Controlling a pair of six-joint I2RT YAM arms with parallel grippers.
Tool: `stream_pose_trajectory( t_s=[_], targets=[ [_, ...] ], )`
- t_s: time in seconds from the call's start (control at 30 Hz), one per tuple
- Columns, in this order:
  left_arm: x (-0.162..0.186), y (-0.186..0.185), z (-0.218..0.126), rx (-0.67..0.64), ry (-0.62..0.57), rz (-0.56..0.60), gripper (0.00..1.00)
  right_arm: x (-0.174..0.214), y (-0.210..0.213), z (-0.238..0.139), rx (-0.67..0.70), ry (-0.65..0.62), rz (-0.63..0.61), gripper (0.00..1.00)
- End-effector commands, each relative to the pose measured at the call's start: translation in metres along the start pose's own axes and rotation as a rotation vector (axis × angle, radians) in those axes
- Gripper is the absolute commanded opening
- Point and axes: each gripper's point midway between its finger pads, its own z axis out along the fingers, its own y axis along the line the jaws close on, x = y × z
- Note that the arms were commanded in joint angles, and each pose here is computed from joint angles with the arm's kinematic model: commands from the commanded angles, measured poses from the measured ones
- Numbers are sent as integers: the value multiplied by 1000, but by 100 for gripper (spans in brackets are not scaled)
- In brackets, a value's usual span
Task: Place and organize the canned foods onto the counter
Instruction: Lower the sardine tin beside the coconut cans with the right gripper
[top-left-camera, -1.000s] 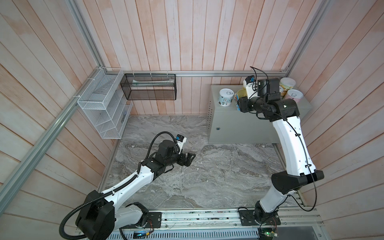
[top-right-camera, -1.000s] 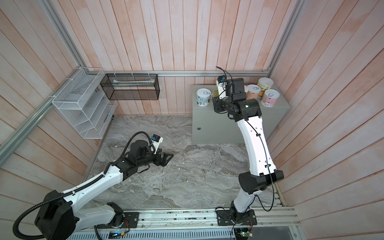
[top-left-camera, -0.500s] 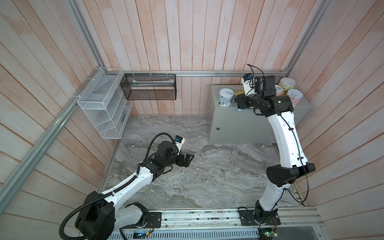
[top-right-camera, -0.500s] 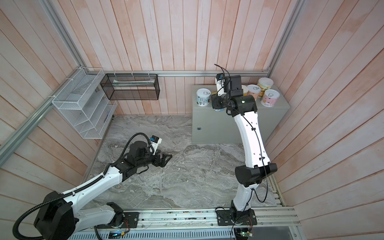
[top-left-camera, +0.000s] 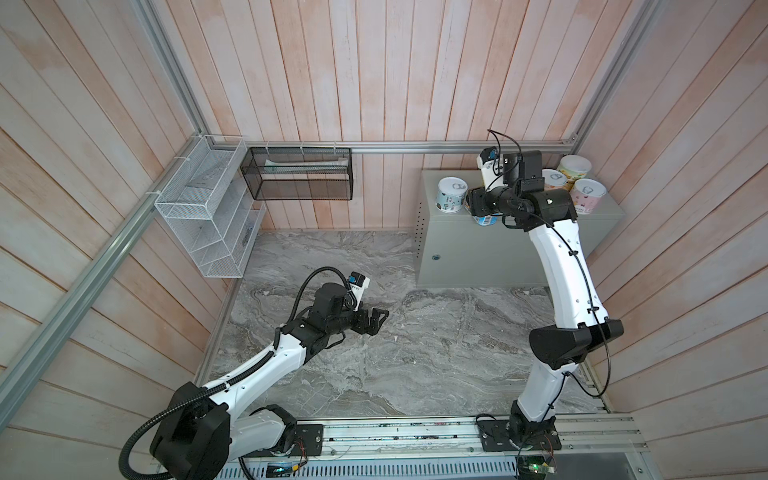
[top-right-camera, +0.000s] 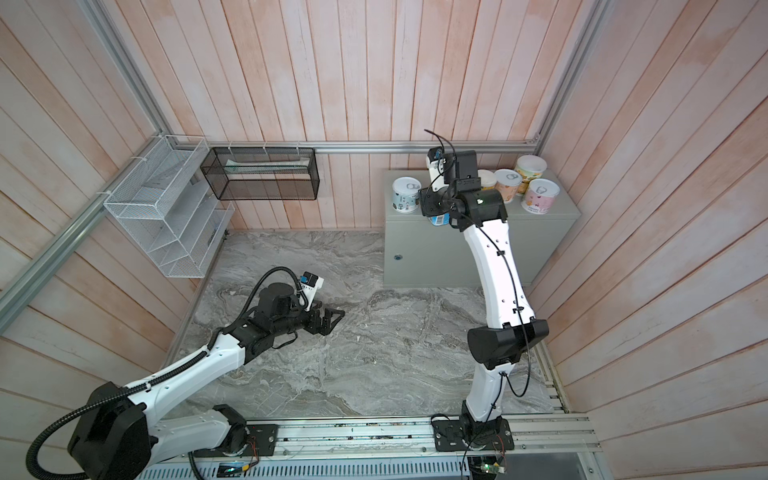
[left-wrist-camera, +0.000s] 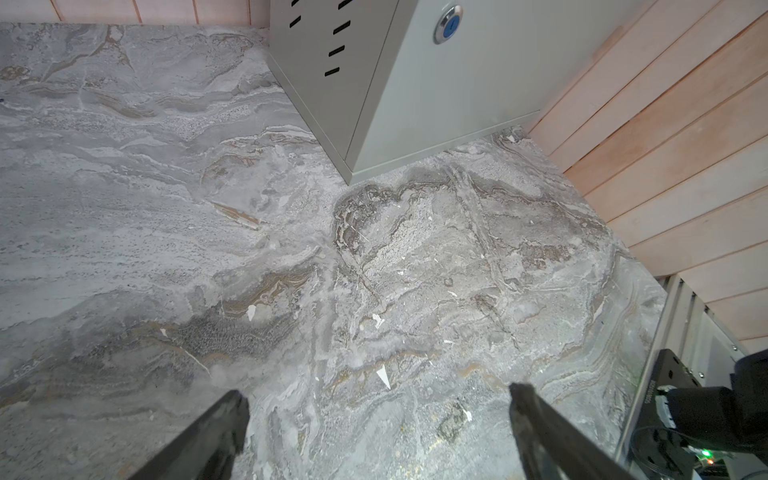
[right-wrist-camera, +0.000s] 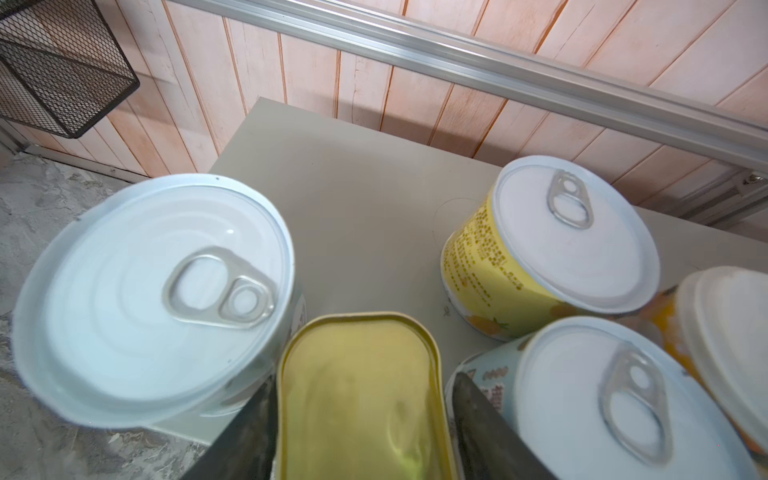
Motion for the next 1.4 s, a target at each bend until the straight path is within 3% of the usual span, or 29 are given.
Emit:
stream_pose_trajectory(
  t_s=[0.0, 0.13, 0.23, 0.77, 0.83, 0.97, 1.07, 1.37],
  targets=[
    [-1, -2, 1, 22, -17, -5, 100, -14, -3, -3, 9, -47, 7, 66],
    [0, -2, 3, 28, -9, -9, 100, -13, -7, 1, 36, -46, 4, 62],
    [1, -2, 4, 32, -4, -13, 100, -10, -6, 7, 37, -31, 1, 53],
    [2, -4, 6, 41, 6, -28, 100, -14, -7, 33, 63, -49, -39, 51],
    [2, -4, 5, 42, 4, -31, 100, -17, -8, 32, 69, -62, -39, 54],
    [1, -6, 3, 54, -1, -30, 100, -29, -4, 22, 65, -109, -46, 75],
    [0, -8, 3, 64, -8, -32, 100, -37, 5, 12, 60, -137, -67, 84],
    [0, -10, 3, 77, -12, -35, 100, -55, 4, -21, 103, -227, -70, 87]
  ],
)
